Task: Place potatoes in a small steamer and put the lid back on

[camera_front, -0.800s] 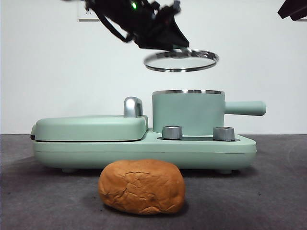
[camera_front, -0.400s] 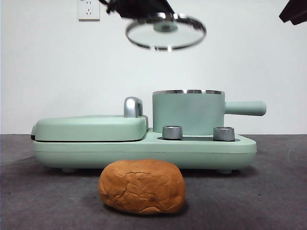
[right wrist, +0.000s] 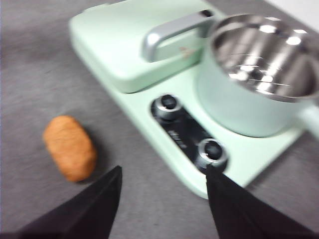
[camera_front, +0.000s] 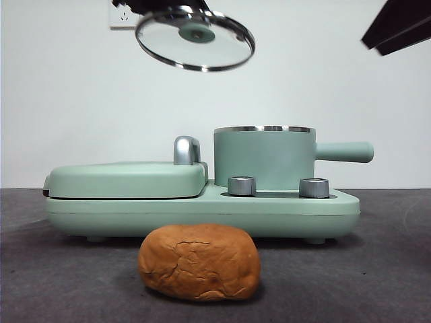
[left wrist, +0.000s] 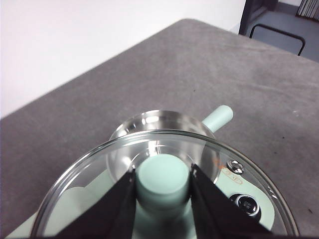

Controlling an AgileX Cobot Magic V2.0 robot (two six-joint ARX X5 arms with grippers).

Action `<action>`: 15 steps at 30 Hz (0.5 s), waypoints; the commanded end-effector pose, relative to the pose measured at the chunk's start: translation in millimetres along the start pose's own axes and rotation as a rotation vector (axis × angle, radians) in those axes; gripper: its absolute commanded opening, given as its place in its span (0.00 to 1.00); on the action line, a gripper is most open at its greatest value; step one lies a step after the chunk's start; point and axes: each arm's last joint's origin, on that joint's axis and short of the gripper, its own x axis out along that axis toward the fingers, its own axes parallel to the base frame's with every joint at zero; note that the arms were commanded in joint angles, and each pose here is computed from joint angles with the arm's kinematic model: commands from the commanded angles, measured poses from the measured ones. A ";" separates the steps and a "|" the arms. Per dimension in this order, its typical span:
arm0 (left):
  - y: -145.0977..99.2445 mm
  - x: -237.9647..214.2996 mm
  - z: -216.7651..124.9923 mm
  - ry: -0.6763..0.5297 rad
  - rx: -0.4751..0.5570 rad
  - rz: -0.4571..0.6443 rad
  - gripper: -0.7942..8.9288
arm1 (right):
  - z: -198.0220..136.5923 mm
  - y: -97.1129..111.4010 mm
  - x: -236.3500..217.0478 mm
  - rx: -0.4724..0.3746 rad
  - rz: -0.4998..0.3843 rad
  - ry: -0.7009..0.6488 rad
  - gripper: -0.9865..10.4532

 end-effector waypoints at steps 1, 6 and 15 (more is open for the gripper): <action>-2.3 -24.2 12.1 -0.085 0.037 0.020 0.09 | 6.1 5.3 7.8 -0.033 0.056 0.006 0.33; -2.7 -47.1 0.6 -0.089 0.018 0.053 0.09 | 7.7 18.1 25.1 -0.070 0.155 0.052 0.36; -12.6 -83.8 -35.7 -0.080 -0.055 0.109 0.09 | 10.9 40.1 63.7 -0.137 0.279 0.107 0.41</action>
